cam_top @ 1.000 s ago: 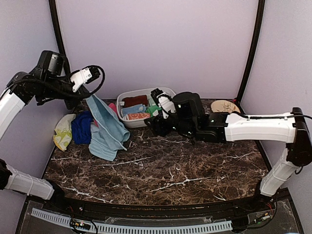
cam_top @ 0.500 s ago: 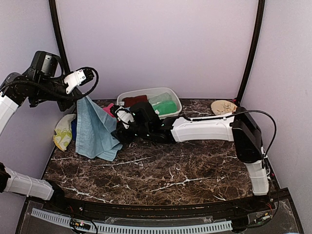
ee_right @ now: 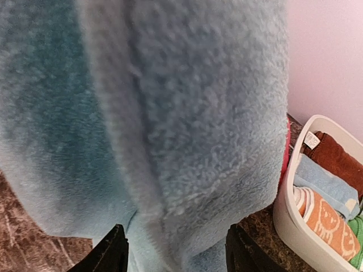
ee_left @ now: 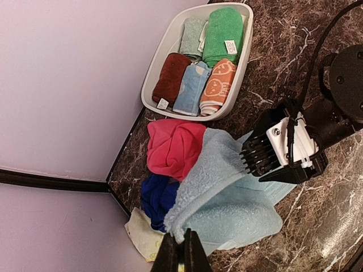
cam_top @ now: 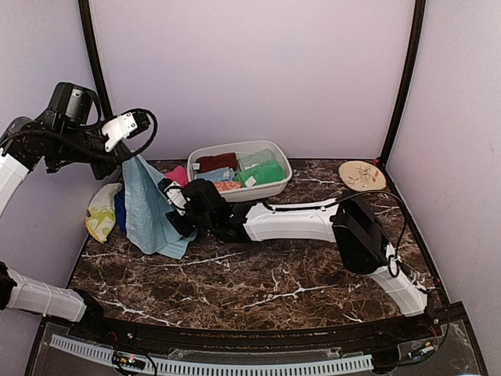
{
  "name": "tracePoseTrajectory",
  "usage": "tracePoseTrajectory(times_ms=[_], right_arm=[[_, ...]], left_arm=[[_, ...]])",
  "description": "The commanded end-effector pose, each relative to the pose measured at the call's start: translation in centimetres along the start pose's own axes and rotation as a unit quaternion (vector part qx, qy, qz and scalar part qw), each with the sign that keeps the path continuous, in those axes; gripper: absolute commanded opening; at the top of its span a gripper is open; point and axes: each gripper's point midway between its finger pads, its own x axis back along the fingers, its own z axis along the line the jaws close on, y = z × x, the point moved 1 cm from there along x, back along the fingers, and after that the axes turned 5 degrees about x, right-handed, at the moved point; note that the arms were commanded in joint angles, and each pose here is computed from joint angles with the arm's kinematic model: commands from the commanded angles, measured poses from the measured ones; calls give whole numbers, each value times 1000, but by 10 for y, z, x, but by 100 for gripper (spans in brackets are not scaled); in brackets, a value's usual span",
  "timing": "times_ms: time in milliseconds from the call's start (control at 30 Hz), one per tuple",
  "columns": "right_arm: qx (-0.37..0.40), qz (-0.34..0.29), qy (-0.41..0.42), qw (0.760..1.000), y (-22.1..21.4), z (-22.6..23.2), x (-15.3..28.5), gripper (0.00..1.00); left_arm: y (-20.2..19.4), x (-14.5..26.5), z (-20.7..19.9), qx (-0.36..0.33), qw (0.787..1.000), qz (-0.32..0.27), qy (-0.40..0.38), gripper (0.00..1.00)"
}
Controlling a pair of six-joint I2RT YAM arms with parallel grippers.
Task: Roll the towels
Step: Pick up the towel from the center of the board.
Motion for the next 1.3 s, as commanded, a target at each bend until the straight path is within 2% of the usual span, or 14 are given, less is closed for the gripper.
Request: tracePoseTrajectory(times_ms=[0, 200, 267, 300, 500, 567, 667, 900, 1100, 1200, 1267], right_arm=[[-9, -9, -89, 996, 1, -32, -9, 49], [-34, -20, -124, 992, 6, -58, 5, 19], [-35, -28, -137, 990, 11, -70, 17, 2], [-37, -35, -146, 988, 18, -76, 25, 0], [-16, -83, -210, 974, 80, -117, 96, 0], [-12, -97, -230, 968, 105, -132, 135, 0], [4, -94, -247, 965, 118, -143, 185, 0], [49, -64, -249, 965, 143, -123, 297, 0], [39, -8, -200, 979, 119, -89, 340, 0], [29, 24, -178, 983, 92, -80, 340, 0], [35, 40, -160, 986, 73, -70, 329, 0]], left_arm=[[-3, 15, 2, 3, 1000, -6, 8, 0], [-1, 22, 7, 6, 1000, -13, 19, 0], [5, 28, 11, 11, 999, -27, 27, 0], [10, 32, 14, 14, 999, -36, 31, 0], [36, 54, 20, 33, 995, -90, 16, 0], [43, 58, 17, 34, 995, -98, 0, 0], [54, 72, 14, 39, 991, -124, -24, 0], [71, 106, 4, 54, 981, -172, -76, 0], [62, 113, -15, 65, 977, -164, -123, 0], [50, 105, -27, 72, 976, -149, -142, 0], [36, 85, -38, 75, 978, -123, -152, 0]])
